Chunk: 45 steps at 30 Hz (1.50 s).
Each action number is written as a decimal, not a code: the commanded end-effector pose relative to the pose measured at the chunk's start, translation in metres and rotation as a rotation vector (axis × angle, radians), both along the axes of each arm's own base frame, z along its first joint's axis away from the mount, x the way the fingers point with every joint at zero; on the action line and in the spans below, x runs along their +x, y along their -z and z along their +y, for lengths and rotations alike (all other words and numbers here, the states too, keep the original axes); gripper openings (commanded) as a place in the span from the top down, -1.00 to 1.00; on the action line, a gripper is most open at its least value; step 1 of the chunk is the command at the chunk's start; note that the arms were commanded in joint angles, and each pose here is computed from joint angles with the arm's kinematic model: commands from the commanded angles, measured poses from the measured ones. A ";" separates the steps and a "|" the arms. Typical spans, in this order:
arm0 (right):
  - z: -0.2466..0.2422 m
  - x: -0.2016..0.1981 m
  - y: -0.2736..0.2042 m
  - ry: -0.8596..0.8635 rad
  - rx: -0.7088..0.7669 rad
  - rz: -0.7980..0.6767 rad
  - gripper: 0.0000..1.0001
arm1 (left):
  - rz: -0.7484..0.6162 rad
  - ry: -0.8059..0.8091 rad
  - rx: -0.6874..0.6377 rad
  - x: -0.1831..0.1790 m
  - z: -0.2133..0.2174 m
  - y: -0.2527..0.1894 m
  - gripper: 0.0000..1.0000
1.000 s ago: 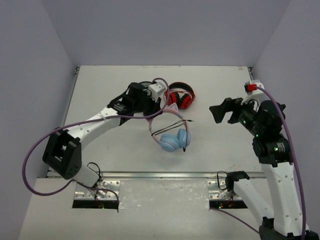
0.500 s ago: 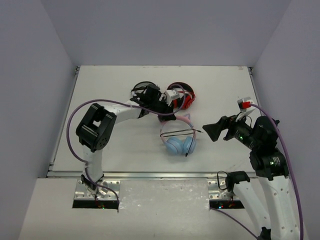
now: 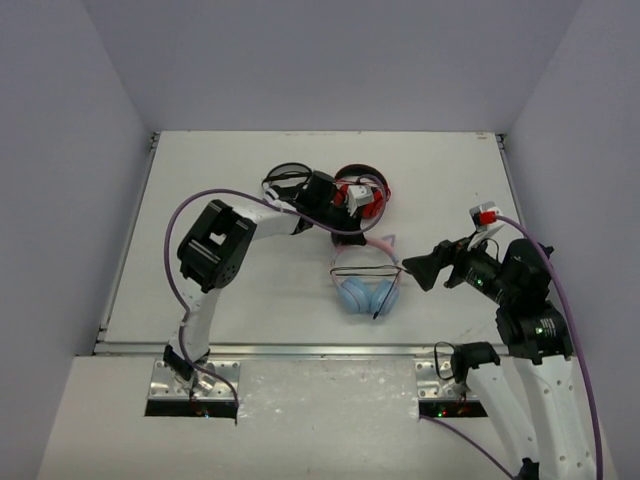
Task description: Wrap the headphones
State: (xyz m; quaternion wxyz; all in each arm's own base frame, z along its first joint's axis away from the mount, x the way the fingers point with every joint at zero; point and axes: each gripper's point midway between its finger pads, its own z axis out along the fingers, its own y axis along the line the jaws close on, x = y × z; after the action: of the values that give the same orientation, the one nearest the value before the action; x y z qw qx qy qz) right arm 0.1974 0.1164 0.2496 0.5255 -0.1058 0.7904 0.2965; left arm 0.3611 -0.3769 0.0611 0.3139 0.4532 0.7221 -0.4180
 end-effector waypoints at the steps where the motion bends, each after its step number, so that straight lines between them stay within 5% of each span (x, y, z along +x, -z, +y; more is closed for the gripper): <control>1: 0.005 0.000 -0.012 -0.033 0.016 -0.064 -0.98 | -0.030 0.085 -0.077 0.001 -0.018 -0.023 0.73; 18: 0.009 -0.003 -0.015 -0.054 0.033 -0.079 -0.98 | -0.009 -0.015 -0.067 -0.001 -0.017 -0.008 0.28; 27: 0.008 0.000 -0.008 -0.055 0.022 -0.070 -0.98 | -0.126 -0.230 -0.113 0.018 -0.010 -0.084 0.08; 33: -0.018 0.011 0.002 0.108 -0.052 -0.043 -0.98 | -0.157 -0.706 -0.090 0.037 0.045 -0.149 0.04; 34: -0.028 0.011 0.009 0.164 -0.076 -0.011 -0.98 | -0.168 -0.918 -0.092 0.032 0.081 -0.164 0.01; 37: -0.067 0.017 0.013 0.383 -0.162 0.014 -0.98 | -0.180 -1.272 -0.187 0.006 0.158 -0.205 -0.29; 38: -0.075 0.014 0.018 0.414 -0.191 0.039 -0.98 | -0.170 -1.332 -0.126 -0.008 0.181 -0.185 -0.96; 45: -0.097 0.011 0.019 0.508 -0.272 0.026 -0.98 | -0.298 -1.712 -0.050 -0.086 0.318 -0.213 -1.00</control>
State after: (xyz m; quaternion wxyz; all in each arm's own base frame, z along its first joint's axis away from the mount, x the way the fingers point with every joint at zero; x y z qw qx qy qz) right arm 0.2081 0.0397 0.2174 0.5342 0.0148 0.8393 0.1002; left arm 0.2993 -0.1232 0.2936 0.6320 -0.1295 0.7555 -0.1141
